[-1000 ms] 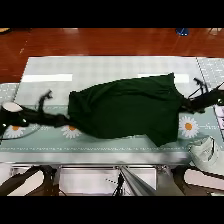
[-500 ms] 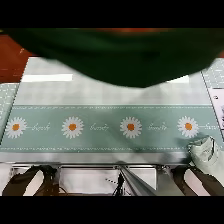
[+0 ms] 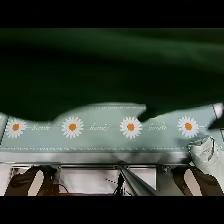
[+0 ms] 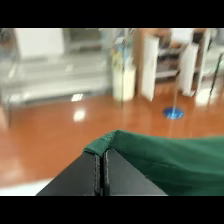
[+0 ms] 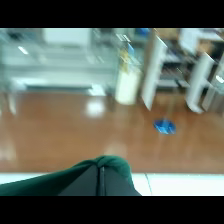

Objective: Fold the shirts.

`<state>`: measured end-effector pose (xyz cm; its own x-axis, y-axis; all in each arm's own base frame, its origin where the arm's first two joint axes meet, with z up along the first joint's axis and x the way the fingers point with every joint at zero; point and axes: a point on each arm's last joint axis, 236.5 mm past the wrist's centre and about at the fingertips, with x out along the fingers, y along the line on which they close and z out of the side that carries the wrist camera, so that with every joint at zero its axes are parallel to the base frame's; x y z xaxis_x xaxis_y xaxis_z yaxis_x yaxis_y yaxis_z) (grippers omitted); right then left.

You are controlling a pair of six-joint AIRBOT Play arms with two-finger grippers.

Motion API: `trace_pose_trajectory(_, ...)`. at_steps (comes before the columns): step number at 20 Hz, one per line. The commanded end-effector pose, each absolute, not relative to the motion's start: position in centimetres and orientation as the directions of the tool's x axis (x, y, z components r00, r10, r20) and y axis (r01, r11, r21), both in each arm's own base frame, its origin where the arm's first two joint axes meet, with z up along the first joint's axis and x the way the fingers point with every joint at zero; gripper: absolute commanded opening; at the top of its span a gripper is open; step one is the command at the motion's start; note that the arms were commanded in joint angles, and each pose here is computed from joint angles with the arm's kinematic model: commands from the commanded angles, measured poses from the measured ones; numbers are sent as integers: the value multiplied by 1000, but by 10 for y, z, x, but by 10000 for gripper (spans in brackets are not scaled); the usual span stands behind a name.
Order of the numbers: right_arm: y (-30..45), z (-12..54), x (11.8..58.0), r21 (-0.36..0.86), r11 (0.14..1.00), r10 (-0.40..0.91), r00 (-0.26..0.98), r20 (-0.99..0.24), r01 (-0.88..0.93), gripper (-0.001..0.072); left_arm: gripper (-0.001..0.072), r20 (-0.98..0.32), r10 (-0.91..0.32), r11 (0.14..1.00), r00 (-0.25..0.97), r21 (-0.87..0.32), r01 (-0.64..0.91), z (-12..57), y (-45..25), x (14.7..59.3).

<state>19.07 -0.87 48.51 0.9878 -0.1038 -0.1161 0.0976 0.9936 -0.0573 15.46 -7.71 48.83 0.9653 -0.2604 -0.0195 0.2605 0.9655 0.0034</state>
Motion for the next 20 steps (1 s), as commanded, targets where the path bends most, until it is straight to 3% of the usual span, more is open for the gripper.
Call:
trace_pose_trajectory(1,-13,427,168,-80,992,-125,921,-369,103,24,17,-259,-199,980,945,-43,194,431,-65,138)
trace_pose_trajectory(5,-17,367,197,-86,996,-68,795,-602,20,23,17,-550,-219,975,806,-98,198,363,-59,157)
trace_pose_trajectory(10,-16,284,288,-78,996,-31,606,-795,-52,23,17,-688,-254,967,680,-189,171,295,-45,231)
trace_pose_trajectory(15,-8,213,409,-15,996,36,557,-830,-86,24,18,-742,-267,959,615,-269,92,208,-25,329)
trace_pose_trajectory(20,3,145,486,62,994,100,548,-830,-88,24,17,-776,-301,945,554,-322,62,132,-14,404)
